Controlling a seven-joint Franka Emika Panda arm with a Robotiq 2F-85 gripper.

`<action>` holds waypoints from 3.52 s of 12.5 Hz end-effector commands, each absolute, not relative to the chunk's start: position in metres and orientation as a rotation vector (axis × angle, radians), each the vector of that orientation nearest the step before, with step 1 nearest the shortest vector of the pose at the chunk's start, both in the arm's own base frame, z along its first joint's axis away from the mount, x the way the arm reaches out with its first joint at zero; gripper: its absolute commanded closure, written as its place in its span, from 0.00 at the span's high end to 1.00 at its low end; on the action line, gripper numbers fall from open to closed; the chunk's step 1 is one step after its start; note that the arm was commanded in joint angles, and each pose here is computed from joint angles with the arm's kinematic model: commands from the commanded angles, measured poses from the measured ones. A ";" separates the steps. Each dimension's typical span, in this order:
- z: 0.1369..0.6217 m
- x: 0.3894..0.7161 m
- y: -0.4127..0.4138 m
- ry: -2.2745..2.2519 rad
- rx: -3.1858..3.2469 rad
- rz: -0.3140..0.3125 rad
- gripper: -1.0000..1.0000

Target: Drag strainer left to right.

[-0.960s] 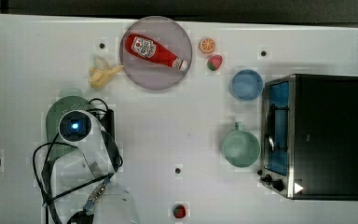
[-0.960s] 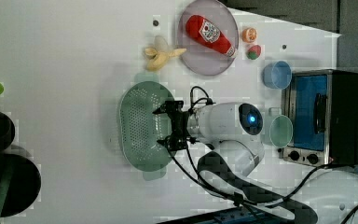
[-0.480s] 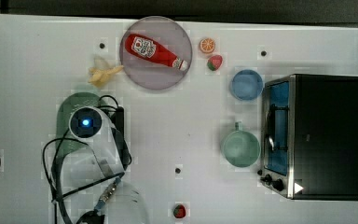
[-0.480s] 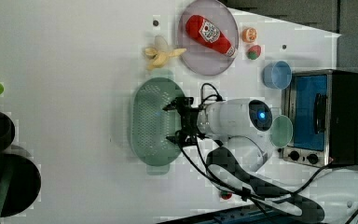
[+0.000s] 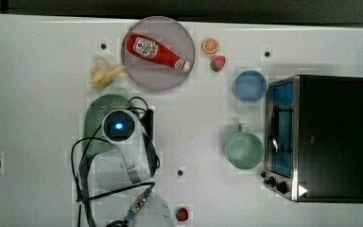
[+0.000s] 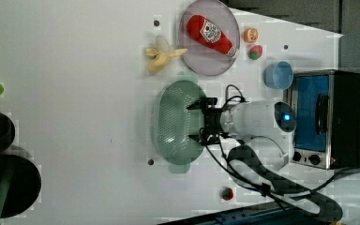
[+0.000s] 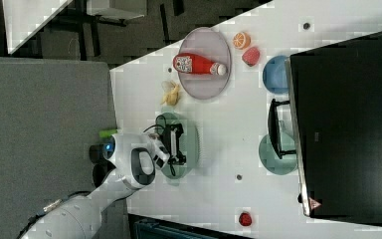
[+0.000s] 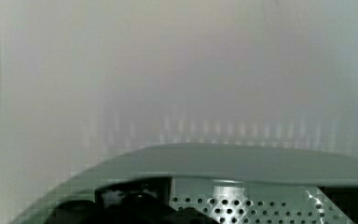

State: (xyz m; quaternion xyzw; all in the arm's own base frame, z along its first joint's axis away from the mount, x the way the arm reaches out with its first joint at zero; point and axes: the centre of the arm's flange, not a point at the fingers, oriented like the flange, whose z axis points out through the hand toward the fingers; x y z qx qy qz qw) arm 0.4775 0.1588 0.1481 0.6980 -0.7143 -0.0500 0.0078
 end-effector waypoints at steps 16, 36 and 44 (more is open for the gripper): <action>0.159 0.489 -0.045 -2.183 2.139 -0.017 1.00; 0.500 0.510 -0.046 -1.294 2.832 0.008 1.00; 0.599 0.492 -0.042 -1.273 2.832 -0.087 1.00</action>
